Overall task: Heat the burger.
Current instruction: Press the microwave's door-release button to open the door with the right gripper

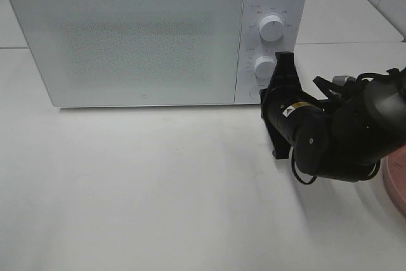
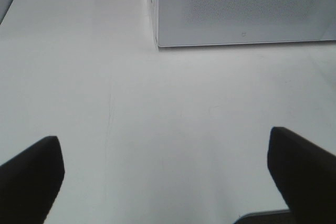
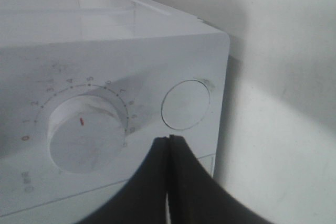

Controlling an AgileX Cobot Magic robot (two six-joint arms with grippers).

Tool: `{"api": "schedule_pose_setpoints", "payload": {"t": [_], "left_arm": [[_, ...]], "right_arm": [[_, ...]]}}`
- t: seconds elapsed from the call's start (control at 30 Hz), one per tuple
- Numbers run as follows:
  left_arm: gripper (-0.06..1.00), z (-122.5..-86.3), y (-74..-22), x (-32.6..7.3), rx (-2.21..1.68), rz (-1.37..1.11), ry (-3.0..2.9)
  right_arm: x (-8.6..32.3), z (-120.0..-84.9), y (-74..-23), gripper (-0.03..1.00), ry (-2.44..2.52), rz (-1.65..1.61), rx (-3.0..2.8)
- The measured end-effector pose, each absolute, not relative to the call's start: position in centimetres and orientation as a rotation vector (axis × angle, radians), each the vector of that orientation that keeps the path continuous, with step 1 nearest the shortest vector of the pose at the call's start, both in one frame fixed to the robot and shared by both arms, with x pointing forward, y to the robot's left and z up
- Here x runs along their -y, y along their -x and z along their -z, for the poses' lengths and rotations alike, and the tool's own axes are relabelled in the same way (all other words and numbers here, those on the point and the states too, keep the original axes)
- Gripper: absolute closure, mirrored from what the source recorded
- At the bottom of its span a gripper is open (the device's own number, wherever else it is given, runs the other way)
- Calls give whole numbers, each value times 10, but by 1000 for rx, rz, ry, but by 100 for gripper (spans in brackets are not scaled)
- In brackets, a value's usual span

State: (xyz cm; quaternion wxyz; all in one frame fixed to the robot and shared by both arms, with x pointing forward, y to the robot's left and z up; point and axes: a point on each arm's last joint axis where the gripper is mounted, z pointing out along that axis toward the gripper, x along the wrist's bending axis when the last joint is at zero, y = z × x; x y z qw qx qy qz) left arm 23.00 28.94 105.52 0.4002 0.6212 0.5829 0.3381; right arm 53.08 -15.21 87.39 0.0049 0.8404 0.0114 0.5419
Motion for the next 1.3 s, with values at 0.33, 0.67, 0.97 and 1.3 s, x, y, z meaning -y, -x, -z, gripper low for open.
{"api": "schedule_pose_setpoints", "payload": {"t": [0.33,0.67,0.97,1.3], "left_arm": [[-3,-1055,-230,-289,-1474,-855,-1571],[-3,-1055,-230,-289,-1474,-855,-1571],[-3,-1055,-230,-289,-1474,-855,-1571],[-3,-1055,-230,-289,-1474,-855,-1571]], "right_arm": [[148,-860,-547,96,-2661,-1672,-22],[146,-852,-562,96,-2660,-1672,4],[145,-848,-567,96,-2651,-1667,56],[150,-849,-570,96,-2623,-1680,103]]}}
